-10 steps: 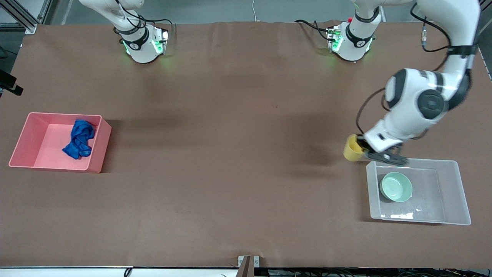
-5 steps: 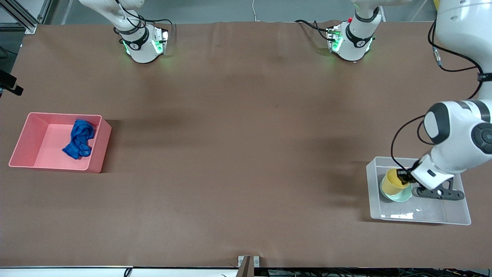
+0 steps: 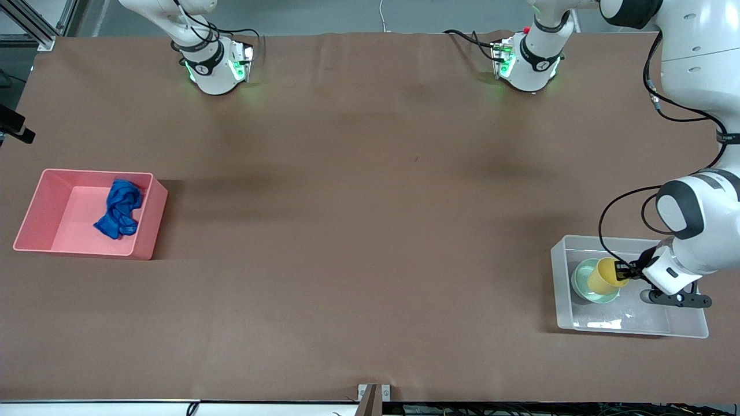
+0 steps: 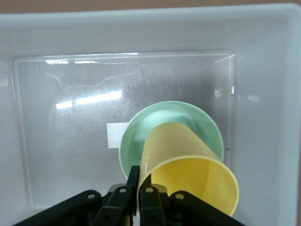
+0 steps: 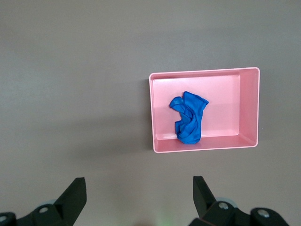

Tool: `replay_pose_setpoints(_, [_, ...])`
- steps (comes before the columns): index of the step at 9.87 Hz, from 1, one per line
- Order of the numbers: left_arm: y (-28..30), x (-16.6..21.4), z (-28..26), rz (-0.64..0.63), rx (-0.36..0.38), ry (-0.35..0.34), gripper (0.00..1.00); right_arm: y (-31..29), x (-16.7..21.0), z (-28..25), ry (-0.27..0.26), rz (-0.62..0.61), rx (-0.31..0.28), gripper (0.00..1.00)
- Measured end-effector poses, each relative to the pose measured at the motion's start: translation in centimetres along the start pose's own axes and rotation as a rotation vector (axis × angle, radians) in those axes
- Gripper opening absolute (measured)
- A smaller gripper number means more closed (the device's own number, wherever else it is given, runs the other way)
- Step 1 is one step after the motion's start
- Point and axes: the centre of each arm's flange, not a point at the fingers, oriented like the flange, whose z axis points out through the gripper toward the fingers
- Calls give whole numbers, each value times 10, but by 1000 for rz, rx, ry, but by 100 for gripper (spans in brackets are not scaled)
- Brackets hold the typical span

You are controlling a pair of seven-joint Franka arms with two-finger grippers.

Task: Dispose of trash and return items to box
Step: 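Lower the cup onto the green bowl and open the left gripper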

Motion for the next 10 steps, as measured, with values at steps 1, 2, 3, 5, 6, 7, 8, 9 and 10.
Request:
replay_pose_setpoints(1, [1, 0, 4, 1, -1, -7, 4, 0, 0, 0, 0, 0, 0, 100])
replay_pose_setpoints(2, [3, -1, 11, 4, -3, -18, 4, 0, 0, 0, 0, 0, 0, 100])
replay_pose_setpoints(3, [5, -2, 19, 6, -4, -28, 4, 0, 0, 0, 0, 0, 0, 100])
replay_pose_setpoints(5, [5, -3, 27, 7, -5, -40, 13, 0, 0, 0, 0, 0, 0, 100])
replay_pose_setpoints(6, [5, -3, 27, 6, -5, -40, 25, 0, 0, 0, 0, 0, 0, 100])
replay_pose_setpoints(7, [4, -2, 25, 6, -3, -35, 41, 0, 0, 0, 0, 0, 0, 100])
replay_pose_setpoints(8, [5, 3, 17, 9, 1, -17, 54, 0, 0, 0, 0, 0, 0, 100])
replay_pose_setpoints(9, [7, 10, 0, 13, 7, 16, 68, 0, 0, 0, 0, 0, 0, 100])
replay_pose_setpoints(10, [9, 18, -28, 20, 14, 62, 81, 0, 0, 0, 0, 0, 0, 100])
